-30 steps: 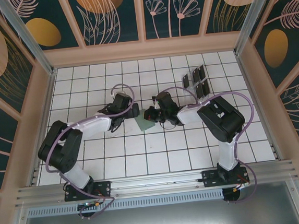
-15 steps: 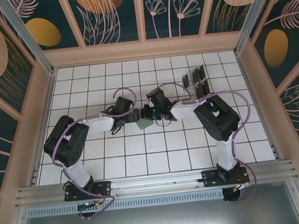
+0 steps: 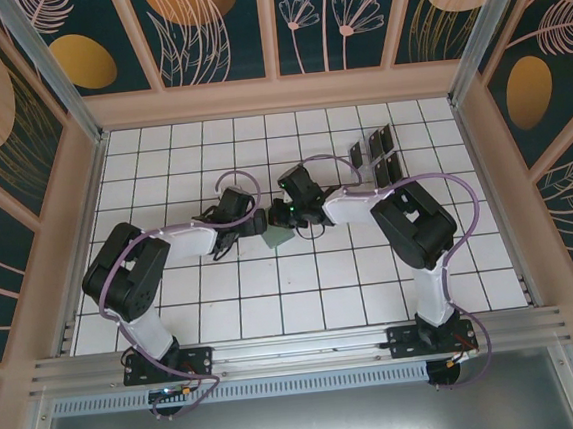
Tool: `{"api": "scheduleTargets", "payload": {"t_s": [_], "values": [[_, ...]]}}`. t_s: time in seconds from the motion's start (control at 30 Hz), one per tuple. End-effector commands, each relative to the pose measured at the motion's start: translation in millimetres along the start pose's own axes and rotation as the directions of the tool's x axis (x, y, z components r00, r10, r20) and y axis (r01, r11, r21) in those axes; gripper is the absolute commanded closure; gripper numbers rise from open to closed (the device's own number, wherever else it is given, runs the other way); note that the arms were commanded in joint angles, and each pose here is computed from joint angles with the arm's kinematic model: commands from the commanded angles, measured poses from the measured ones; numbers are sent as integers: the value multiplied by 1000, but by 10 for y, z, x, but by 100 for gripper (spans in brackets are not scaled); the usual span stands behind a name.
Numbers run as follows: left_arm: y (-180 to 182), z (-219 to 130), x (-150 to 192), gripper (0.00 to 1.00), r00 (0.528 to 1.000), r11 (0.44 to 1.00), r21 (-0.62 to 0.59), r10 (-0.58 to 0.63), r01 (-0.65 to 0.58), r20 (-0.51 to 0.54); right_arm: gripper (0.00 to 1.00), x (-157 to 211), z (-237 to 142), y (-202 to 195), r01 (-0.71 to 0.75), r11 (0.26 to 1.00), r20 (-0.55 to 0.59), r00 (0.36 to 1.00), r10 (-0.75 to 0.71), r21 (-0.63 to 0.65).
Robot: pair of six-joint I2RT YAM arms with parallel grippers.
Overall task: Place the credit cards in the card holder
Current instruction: Close the button on the card holder.
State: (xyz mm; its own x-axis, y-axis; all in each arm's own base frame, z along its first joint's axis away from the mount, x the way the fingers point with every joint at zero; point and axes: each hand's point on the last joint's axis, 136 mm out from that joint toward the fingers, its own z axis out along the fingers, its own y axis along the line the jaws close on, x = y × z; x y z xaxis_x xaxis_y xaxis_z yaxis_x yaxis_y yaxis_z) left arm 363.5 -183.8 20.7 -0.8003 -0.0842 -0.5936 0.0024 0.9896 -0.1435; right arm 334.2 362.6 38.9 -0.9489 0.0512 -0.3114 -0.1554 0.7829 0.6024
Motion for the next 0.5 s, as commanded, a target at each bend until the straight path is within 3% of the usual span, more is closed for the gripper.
{"api": "scheduleTargets", "payload": {"t_s": [0.0, 0.1, 0.27, 0.3, 0.47], "values": [[61, -187, -290, 1, 999, 999, -37, -4, 5, 43, 74, -44, -12, 47, 59, 998, -8, 998, -59, 32], [128, -438, -721, 2, 990, 997, -68, -20, 30, 142, 57, -364, -256, 436, 119, 992, 88, 990, -114, -52], [195, -1049, -1468, 1, 942, 992, -108, -27, 67, 336, 41, -744, -808, 903, 195, 971, 233, 959, -160, -135], [212, -1171, -1567, 1, 930, 991, -108, -29, 73, 366, 33, -800, -943, 956, 205, 968, 261, 951, -163, -143], [226, -1604, -1804, 2, 871, 995, -43, -57, 88, 487, 20, -931, -1572, 947, 217, 966, 387, 910, -148, -141]]}}
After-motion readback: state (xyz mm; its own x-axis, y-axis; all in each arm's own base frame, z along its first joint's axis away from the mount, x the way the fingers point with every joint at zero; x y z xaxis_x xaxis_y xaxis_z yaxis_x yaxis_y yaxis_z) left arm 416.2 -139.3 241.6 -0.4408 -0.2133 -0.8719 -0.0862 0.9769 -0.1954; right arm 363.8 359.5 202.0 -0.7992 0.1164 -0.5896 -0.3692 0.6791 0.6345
